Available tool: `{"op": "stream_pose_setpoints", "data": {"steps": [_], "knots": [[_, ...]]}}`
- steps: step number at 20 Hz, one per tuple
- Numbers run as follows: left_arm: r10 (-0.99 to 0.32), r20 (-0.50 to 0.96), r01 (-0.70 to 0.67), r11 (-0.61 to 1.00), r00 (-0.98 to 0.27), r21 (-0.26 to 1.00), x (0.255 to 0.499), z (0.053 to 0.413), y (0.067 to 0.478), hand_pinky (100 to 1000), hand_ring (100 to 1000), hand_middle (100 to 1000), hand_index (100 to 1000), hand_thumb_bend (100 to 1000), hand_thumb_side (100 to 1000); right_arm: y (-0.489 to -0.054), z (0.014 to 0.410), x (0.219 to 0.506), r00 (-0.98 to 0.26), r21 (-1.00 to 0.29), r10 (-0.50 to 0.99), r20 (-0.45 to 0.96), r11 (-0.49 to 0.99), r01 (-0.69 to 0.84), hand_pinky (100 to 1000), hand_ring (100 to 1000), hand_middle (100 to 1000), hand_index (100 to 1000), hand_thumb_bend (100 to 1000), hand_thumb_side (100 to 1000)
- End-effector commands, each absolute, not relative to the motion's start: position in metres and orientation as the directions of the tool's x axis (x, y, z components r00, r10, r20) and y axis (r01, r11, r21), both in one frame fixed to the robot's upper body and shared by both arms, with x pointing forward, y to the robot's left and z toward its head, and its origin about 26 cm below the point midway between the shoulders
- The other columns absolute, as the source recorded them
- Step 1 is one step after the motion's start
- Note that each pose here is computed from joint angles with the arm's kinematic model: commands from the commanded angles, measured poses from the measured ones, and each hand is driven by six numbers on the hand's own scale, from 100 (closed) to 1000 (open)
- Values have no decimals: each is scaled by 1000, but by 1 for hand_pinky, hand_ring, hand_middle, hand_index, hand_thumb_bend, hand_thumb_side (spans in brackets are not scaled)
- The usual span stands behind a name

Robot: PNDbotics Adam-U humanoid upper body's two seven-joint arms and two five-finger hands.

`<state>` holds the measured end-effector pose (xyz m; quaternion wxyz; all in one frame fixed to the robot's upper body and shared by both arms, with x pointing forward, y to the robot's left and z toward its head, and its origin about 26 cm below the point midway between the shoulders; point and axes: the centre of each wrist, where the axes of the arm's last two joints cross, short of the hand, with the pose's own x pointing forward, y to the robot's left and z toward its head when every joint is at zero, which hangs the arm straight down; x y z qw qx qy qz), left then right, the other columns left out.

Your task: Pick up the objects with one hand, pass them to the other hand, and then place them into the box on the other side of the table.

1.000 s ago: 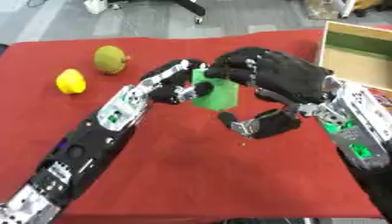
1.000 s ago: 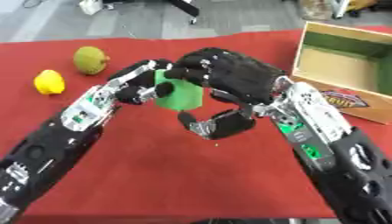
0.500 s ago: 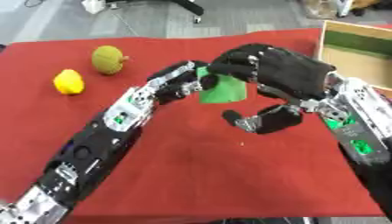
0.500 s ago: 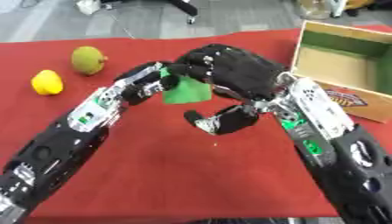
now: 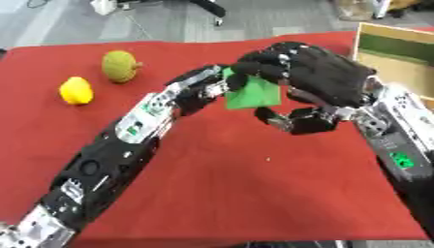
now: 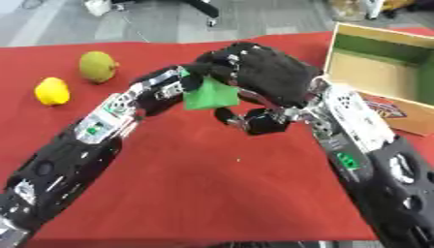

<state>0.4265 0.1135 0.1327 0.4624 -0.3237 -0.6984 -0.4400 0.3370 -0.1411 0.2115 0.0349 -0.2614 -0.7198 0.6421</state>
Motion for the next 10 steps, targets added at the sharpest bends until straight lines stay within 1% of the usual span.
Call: {"op": "stream_pose_setpoints", "data": {"steps": [1,3,4,5,6,8,9,10], "knots": [[93,898,853,368,-431,371,425,166,102,796,586,498,584,100,670,-136,205,337,-863,-943,418,-284,41,331,787,745,235,918,207,100],[80,893,850,356,-442,389,426,165,105,797,587,503,600,100,699,-136,203,338,-860,-942,424,-282,47,332,783,739,199,913,200,100],[73,890,847,350,-451,400,426,165,107,797,587,503,600,100,699,-137,202,339,-860,-942,427,-281,49,332,783,739,199,913,200,100],[63,886,844,343,-459,413,427,164,109,799,590,512,618,100,738,-137,201,339,-859,-942,429,-280,48,332,783,736,185,912,196,100],[54,881,840,336,-469,427,428,163,112,800,591,514,622,100,746,-137,201,340,-858,-942,430,-280,48,331,783,735,184,911,194,100],[37,872,832,322,-489,452,430,162,117,801,597,529,645,100,804,-138,199,341,-857,-942,432,-281,46,332,783,733,178,911,187,100],[33,865,827,315,-500,466,431,161,120,802,601,535,654,100,844,-138,199,341,-856,-942,433,-281,44,332,783,734,177,911,183,100],[31,858,821,309,-512,479,432,161,122,803,602,538,657,100,846,-139,198,341,-856,-943,434,-281,43,331,783,734,177,911,183,100]]}}
